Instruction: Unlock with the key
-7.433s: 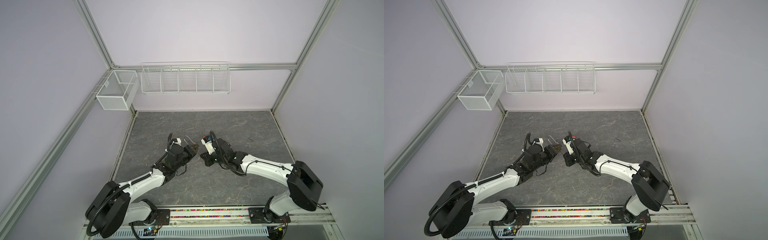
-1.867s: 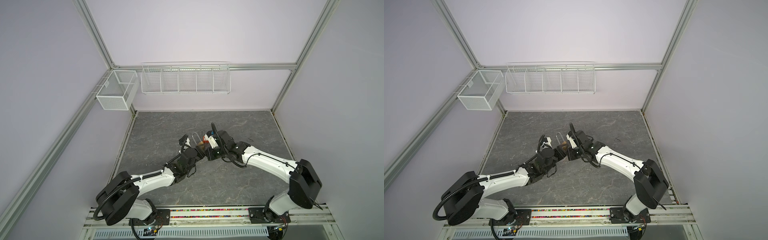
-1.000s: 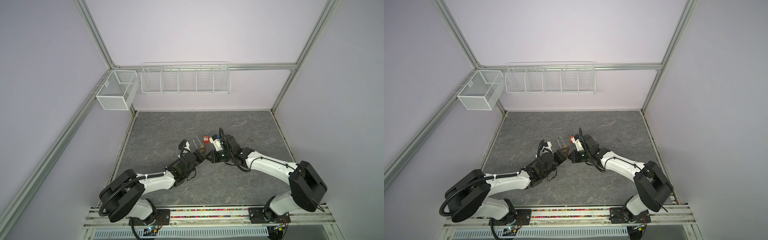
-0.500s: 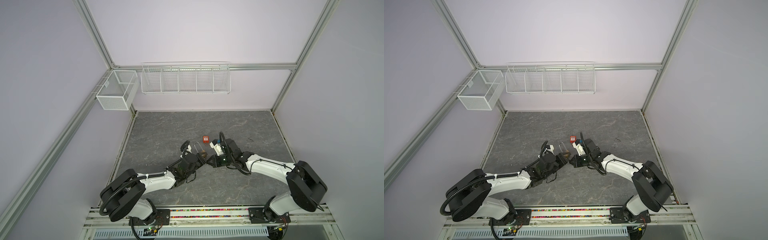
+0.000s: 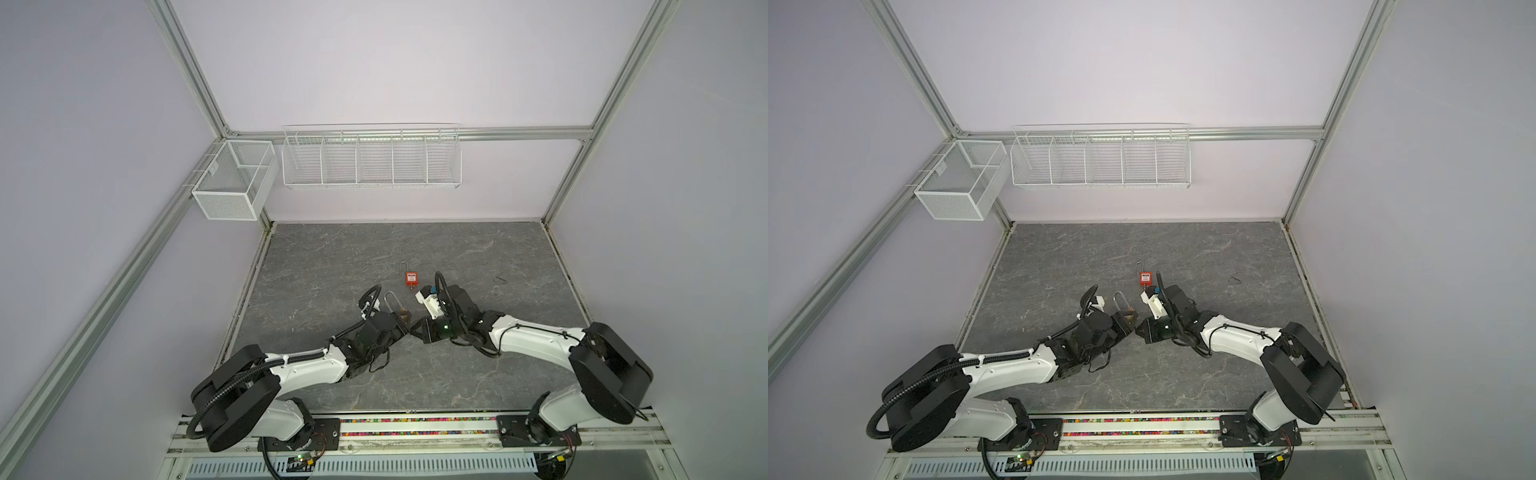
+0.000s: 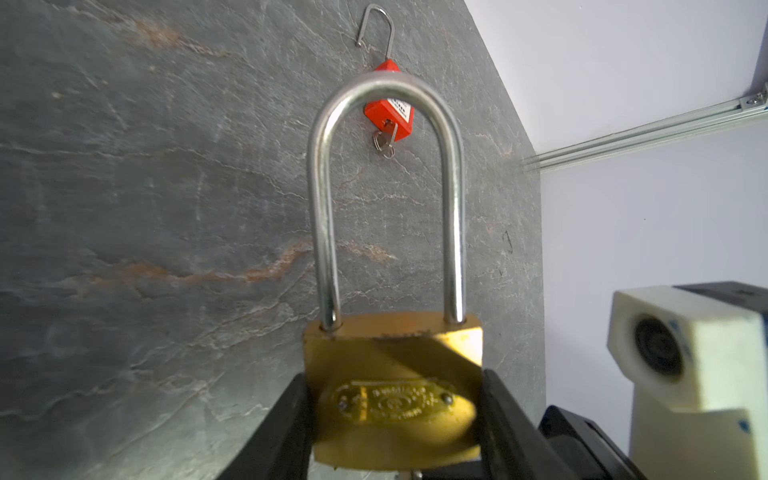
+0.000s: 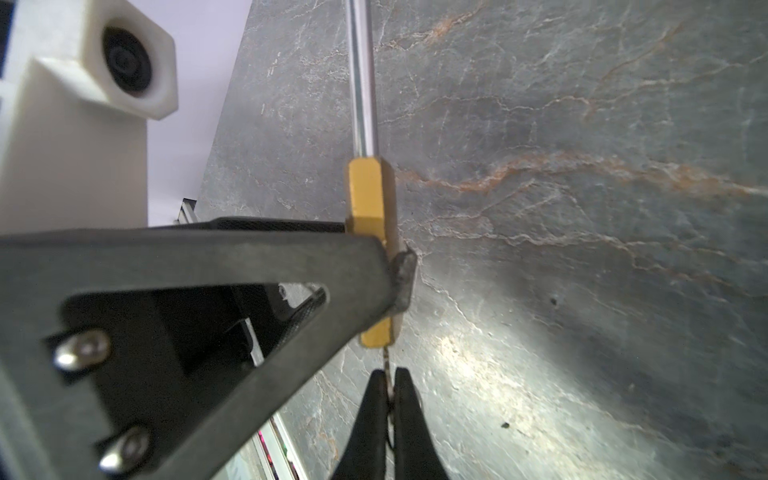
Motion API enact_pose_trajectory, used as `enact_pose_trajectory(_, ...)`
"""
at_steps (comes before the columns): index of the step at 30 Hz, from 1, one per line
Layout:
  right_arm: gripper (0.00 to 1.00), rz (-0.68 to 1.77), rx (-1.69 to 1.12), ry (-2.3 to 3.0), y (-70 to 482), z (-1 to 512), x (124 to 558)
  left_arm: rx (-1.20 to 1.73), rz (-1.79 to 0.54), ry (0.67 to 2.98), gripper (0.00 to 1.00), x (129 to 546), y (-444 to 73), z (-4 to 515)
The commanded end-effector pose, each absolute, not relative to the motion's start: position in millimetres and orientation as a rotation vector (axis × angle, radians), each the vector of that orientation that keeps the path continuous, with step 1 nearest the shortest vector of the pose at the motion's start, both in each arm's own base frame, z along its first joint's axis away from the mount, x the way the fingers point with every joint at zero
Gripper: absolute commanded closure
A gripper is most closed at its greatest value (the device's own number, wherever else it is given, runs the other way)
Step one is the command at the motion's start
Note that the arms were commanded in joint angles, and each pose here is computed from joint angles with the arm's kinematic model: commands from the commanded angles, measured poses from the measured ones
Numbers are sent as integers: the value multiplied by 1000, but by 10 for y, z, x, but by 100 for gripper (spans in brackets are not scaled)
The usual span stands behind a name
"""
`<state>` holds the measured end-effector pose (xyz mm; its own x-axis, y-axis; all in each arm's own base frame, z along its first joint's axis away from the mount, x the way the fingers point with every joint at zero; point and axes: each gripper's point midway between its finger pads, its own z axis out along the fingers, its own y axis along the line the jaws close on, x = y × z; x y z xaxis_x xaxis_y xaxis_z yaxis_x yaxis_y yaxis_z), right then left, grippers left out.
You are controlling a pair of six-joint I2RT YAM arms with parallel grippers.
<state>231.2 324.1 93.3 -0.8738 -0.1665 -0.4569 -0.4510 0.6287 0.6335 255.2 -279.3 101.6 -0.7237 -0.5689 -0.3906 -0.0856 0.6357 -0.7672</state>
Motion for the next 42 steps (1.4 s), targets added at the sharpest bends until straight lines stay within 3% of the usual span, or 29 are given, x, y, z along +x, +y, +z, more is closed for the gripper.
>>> enact_pose_trajectory(1, 93, 1057, -428, 2499, 3159, 855, 2418, -515, -789, 2229, 100, 2573, -2444, 850)
enact_pose_trajectory(16, 93, 1063, -435, 2476, 3243, 967, 2508, -461, -846, 2265, 100, 2508, -2604, 789)
enact_pose_trajectory(25, 93, 1064, -221, 2592, 3214, 986, 2499, -414, -670, 2140, 100, 2429, -2600, 977)
enact_pose_trajectory(33, 93, 1009, -85, 2530, 3146, 1127, 2500, -497, -804, 2003, 100, 2486, -2587, 1123)
enact_pose_trajectory(42, 93, 948, -148, 2497, 3173, 1258, 2619, -437, -915, 2012, 100, 2468, -2820, 1132)
